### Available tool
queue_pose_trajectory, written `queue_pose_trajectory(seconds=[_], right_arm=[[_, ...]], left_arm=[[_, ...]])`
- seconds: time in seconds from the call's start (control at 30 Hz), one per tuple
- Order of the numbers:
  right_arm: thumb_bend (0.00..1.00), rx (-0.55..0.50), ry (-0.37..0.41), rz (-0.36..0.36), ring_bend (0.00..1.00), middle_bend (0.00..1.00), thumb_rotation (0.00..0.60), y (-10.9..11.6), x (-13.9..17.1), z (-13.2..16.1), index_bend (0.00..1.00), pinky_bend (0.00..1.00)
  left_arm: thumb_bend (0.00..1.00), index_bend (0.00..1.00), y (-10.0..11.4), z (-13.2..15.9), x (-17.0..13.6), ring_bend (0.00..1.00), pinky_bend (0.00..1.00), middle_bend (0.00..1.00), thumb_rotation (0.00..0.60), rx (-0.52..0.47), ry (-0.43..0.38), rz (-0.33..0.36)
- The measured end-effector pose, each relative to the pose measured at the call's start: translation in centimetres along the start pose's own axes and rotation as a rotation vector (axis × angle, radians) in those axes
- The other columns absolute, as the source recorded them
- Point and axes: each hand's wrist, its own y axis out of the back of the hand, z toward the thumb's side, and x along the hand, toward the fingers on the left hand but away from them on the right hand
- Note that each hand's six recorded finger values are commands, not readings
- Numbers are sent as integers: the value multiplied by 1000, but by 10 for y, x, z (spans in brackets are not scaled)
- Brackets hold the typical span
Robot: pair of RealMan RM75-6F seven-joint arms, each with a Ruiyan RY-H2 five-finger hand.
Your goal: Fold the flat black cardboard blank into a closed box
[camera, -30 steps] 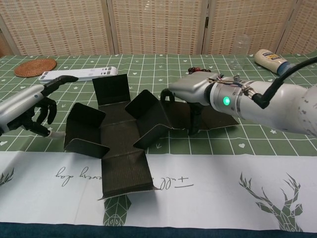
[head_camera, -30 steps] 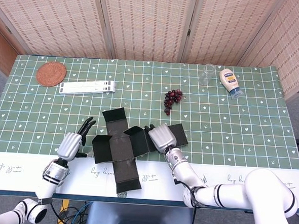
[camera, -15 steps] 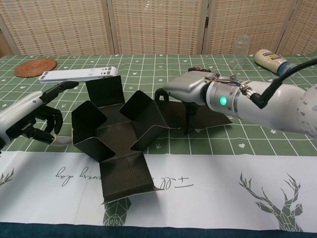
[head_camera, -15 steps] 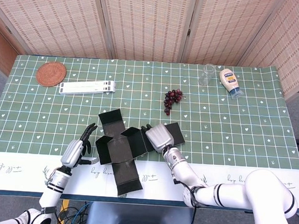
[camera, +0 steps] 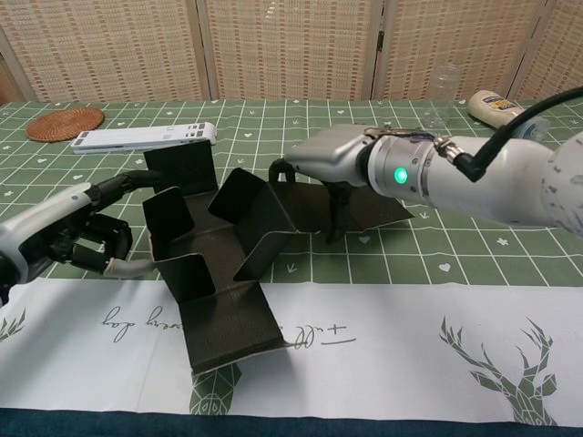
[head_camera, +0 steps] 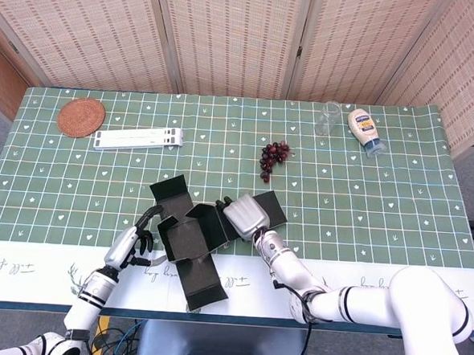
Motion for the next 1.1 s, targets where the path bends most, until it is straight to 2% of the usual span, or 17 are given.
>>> queue_pose_trajectory(seconds=[0.23,1.1], right_arm=[[222,36,31,-15,752,352,600,8,-3,2,333,992],[227,154,174,-59,760,373,600,27,-6,25,361,992]], left_arm=[[147,88,-2,2,5,648,740,82,600,-97,23,-30],[147,4,-4,-3,19,644,741,70,600,-290,82,-144]])
